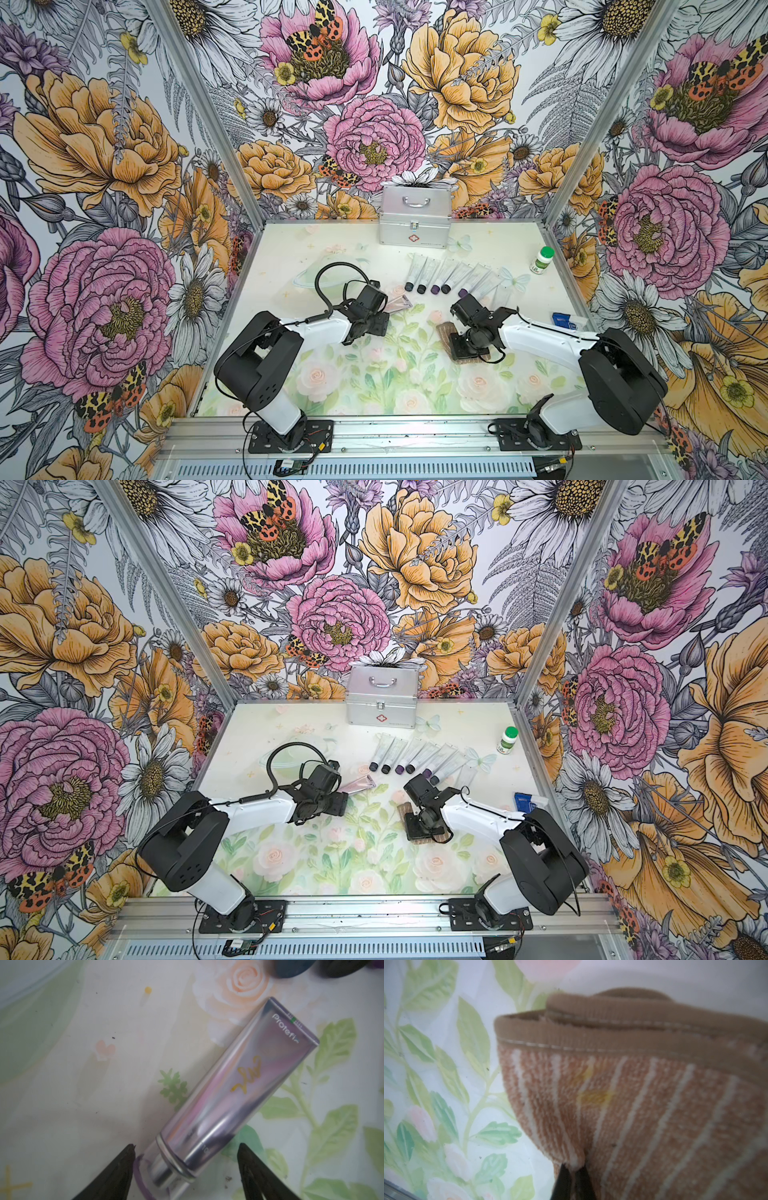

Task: Wipe the surface of the toothpaste tube
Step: Move the toothpaste to the center of the board.

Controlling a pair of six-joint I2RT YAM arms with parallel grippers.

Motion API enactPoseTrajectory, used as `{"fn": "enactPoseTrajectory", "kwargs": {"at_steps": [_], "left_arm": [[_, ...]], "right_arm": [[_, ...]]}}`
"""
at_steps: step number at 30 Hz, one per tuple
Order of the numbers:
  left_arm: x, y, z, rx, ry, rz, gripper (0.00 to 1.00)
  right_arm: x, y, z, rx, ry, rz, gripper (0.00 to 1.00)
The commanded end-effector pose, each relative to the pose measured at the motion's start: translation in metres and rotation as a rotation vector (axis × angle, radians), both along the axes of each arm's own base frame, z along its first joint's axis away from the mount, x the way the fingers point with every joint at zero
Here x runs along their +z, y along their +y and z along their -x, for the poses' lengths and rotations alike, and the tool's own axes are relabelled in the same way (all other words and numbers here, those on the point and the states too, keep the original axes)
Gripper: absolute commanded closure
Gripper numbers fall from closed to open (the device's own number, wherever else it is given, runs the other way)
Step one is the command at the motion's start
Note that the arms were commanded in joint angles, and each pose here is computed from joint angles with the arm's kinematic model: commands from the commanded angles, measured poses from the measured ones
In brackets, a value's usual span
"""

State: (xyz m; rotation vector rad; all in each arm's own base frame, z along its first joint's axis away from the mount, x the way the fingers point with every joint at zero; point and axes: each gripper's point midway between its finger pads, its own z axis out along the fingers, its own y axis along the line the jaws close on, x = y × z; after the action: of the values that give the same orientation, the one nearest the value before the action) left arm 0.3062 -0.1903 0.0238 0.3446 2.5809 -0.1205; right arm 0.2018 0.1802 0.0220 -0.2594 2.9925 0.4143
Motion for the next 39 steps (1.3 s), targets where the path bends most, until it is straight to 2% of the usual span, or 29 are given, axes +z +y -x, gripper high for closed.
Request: {"fn": "enactPoseTrajectory", "kwargs": {"at_steps": [1, 5, 9, 16, 28, 32, 36, 39], "left_arm": [[0.009, -0.021, -0.01, -0.07, -0.02, 0.072, 0.27], [0.005, -0.026, -0.008, -0.092, 0.008, 0.085, 0.41], [0.011, -0.035, 0.003, -0.109, 0.012, 0.11, 0.45], [0.016, -0.035, 0.011, -0.132, 0.006, 0.112, 0.46], [-0.001, -0.034, 0.019, -0.13, 0.016, 0.073, 0.48], [-0.007, -0.035, 0.019, -0.131, 0.021, 0.067, 0.57], [-0.015, -0.037, 0.02, -0.144, 0.034, 0.06, 0.72], [-0.016, -0.041, 0.024, -0.163, 0.038, 0.059, 0.75]], "right_arm": [[0.006, 0.007, -0.007, 0.002, -0.018, -0.011, 1.0], [0.006, 0.007, -0.008, 0.002, -0.016, -0.009, 1.0], [0.006, 0.007, -0.008, 0.002, -0.018, -0.006, 1.0], [0.004, 0.009, -0.01, 0.008, -0.014, -0.001, 1.0], [0.006, 0.01, -0.011, 0.008, -0.016, -0.006, 1.0], [0.005, 0.009, -0.01, 0.008, -0.016, -0.004, 1.0], [0.007, 0.01, -0.01, 0.008, -0.017, -0.009, 1.0], [0.011, 0.012, -0.012, 0.012, -0.018, -0.019, 1.0]]}}
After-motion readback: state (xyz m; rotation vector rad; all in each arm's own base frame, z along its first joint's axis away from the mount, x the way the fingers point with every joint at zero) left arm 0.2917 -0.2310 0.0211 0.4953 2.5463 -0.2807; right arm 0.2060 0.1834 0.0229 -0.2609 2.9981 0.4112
